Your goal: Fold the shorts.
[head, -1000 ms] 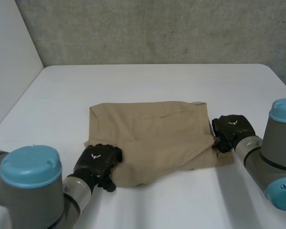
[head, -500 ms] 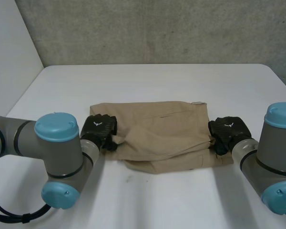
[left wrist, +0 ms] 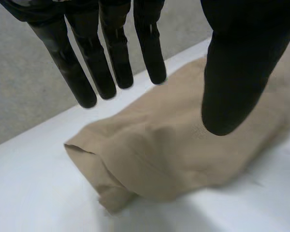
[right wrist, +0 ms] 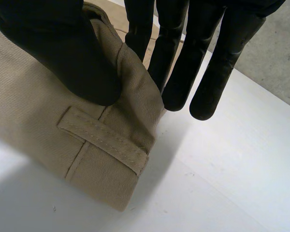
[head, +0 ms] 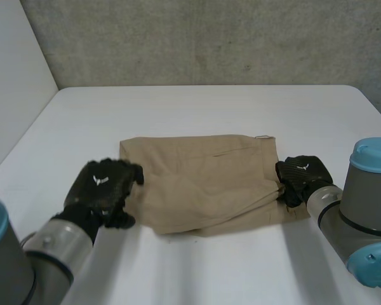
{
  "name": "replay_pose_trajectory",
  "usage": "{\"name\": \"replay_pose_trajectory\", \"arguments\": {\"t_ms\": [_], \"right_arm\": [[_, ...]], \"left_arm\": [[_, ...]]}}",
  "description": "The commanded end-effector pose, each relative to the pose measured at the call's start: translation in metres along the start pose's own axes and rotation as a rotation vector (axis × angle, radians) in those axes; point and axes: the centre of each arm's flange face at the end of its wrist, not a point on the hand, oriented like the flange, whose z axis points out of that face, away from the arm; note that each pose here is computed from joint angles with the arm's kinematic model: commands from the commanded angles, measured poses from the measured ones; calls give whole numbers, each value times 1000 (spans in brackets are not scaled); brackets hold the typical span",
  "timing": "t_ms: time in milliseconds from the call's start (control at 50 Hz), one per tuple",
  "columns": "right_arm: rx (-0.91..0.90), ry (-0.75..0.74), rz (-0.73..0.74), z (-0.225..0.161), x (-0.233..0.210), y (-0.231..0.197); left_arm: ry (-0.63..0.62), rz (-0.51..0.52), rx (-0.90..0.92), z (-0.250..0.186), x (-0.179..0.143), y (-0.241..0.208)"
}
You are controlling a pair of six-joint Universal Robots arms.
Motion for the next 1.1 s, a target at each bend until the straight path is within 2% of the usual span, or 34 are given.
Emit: {"name": "replay_pose_trajectory", "arguments": {"t_ms": [20,220,400,600,1100], "right_arm": [[-2,-1,0,0,0,1],[-6,-10,-1,-1,-2,2],[-10,-18,-4,-2,-4,6],[-13,-32,-37,-2,-9,9],[-24,-36,-38,1,-11,13]], "left_arm": [[85,23,-92,-19,16,26],[97,29,-170,-1,19,47],[18,20,-187,46,9,60],[-22,23,-200,74,7,67],[-45,12,-91,113,7,58]]}}
